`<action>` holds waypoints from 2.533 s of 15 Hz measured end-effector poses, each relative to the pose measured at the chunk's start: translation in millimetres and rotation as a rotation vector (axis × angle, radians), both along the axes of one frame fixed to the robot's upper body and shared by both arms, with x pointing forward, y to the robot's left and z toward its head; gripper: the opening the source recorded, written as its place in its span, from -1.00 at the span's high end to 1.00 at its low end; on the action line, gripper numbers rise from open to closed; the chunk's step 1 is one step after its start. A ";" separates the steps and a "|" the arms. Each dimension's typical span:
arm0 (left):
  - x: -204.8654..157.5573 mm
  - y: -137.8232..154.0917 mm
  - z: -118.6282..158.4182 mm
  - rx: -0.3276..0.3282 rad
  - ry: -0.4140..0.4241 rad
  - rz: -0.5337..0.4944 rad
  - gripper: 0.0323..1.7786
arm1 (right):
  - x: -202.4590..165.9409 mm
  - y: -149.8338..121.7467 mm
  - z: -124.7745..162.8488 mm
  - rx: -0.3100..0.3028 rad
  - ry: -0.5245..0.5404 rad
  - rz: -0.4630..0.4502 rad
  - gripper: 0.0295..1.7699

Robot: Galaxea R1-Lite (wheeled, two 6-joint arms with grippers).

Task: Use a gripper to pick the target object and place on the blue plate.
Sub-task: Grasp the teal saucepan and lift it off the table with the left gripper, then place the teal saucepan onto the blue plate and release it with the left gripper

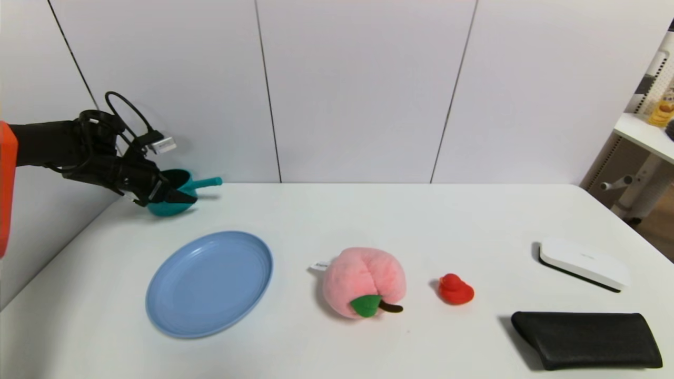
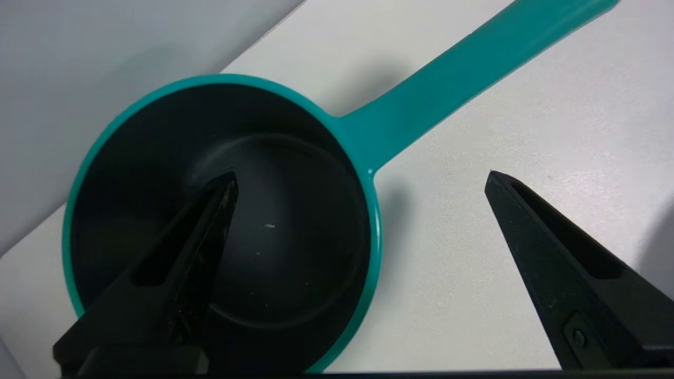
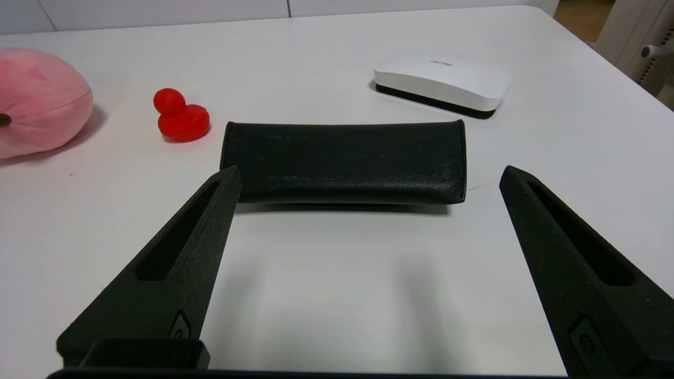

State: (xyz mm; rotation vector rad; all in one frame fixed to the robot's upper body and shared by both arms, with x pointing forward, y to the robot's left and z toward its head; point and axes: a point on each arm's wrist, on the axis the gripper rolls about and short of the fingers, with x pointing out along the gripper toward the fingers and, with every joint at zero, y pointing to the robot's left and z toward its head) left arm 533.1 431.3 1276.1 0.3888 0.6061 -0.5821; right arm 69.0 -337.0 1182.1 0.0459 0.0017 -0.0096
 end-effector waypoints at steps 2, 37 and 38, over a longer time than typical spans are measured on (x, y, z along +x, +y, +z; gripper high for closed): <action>1.9 0.5 -4.1 0.004 0.010 0.007 -0.90 | 0.0 0.0 0.0 0.001 0.000 0.000 -0.92; -182.7 -158.0 141.4 0.203 -0.098 -0.283 0.89 | 0.0 0.0 0.0 0.000 0.000 0.000 -0.92; -192.2 -163.0 134.2 0.230 -0.079 -0.302 0.89 | 0.0 0.0 0.0 0.000 0.000 0.000 -0.92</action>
